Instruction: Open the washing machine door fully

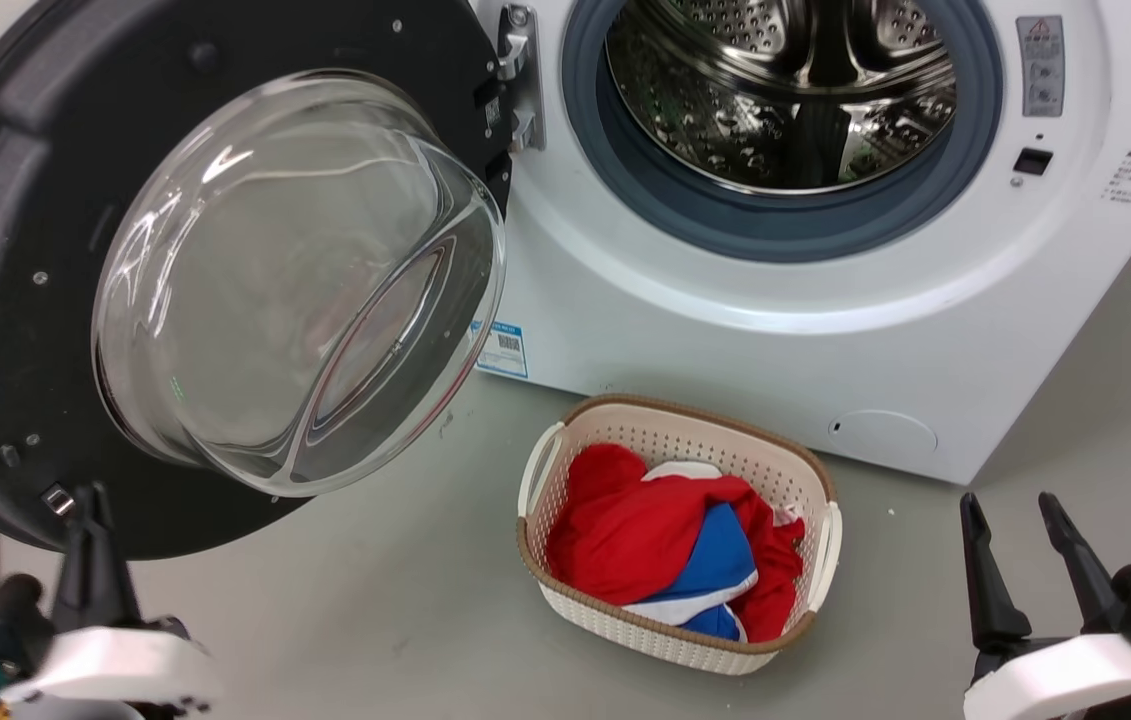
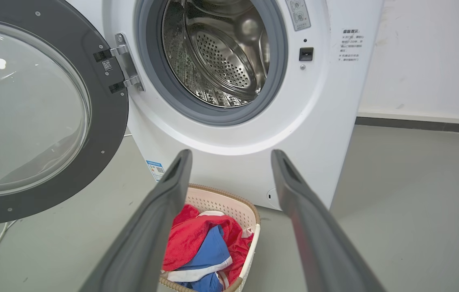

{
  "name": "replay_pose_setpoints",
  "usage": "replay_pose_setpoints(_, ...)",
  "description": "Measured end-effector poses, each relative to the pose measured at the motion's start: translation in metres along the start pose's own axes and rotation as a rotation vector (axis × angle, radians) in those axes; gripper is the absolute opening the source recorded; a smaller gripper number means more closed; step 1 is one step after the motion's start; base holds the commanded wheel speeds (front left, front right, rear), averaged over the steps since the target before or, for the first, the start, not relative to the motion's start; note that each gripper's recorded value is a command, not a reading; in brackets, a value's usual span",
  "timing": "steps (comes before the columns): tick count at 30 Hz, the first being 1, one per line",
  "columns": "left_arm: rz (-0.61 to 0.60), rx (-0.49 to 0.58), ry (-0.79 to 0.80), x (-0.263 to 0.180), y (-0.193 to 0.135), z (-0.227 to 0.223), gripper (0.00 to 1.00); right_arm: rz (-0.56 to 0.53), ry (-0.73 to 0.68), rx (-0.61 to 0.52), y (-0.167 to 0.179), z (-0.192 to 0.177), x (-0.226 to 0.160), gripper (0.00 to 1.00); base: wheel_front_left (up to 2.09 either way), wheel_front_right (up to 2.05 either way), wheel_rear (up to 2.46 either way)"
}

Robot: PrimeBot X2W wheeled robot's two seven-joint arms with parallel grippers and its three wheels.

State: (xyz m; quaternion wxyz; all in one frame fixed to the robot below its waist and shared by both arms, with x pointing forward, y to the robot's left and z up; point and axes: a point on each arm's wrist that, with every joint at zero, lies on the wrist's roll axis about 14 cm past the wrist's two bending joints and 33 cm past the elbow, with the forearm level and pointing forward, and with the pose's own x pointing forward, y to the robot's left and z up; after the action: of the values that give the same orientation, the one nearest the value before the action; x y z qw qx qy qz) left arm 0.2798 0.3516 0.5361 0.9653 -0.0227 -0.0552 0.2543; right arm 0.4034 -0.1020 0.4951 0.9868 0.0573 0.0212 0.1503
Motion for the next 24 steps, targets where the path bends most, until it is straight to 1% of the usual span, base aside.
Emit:
replay_pose_setpoints(5, -0.061, -0.034, 0.037, -0.024, -0.023, -0.008, 0.00, -0.003, -0.011, -0.004, 0.002, 0.005, -0.011, 1.00, 0.00, 0.00, 0.00)
replay_pose_setpoints(10, -0.140, -0.050, 0.051, -0.033, -0.054, -0.012, 0.00, -0.018, -0.023, -0.004, 0.000, 0.010, -0.019, 1.00, 0.00, 0.00, 0.00)
replay_pose_setpoints(11, -0.158, -0.053, 0.060, -0.034, -0.059, -0.014, 0.15, -0.022, -0.025, -0.005, -0.001, 0.010, -0.020, 1.00, 0.00, 0.00, 0.00)
replay_pose_setpoints(12, -0.172, -0.054, 0.063, -0.035, -0.063, -0.015, 0.35, -0.026, -0.025, -0.005, -0.002, 0.011, -0.022, 1.00, 0.00, 0.00, 0.00)
replay_pose_setpoints(13, -0.191, -0.047, 0.066, -0.036, -0.068, -0.016, 0.48, -0.032, -0.027, -0.005, -0.004, 0.012, -0.024, 1.00, 0.00, 0.00, 0.00)
replay_pose_setpoints(14, -0.207, -0.042, 0.072, -0.036, -0.073, -0.018, 0.68, -0.036, -0.032, -0.007, -0.005, 0.013, -0.025, 1.00, 0.00, 0.00, 0.00)
replay_pose_setpoints(15, -0.224, -0.045, 0.075, -0.037, -0.080, -0.019, 1.00, -0.043, -0.035, -0.008, -0.007, 0.015, -0.027, 1.00, 0.00, 0.00, 0.00)
replay_pose_setpoints(24, -0.384, -0.028, 0.067, -0.032, -0.133, -0.021, 1.00, -0.111, -0.055, -0.015, -0.025, 0.022, -0.046, 1.00, 0.00, 0.00, 0.00)
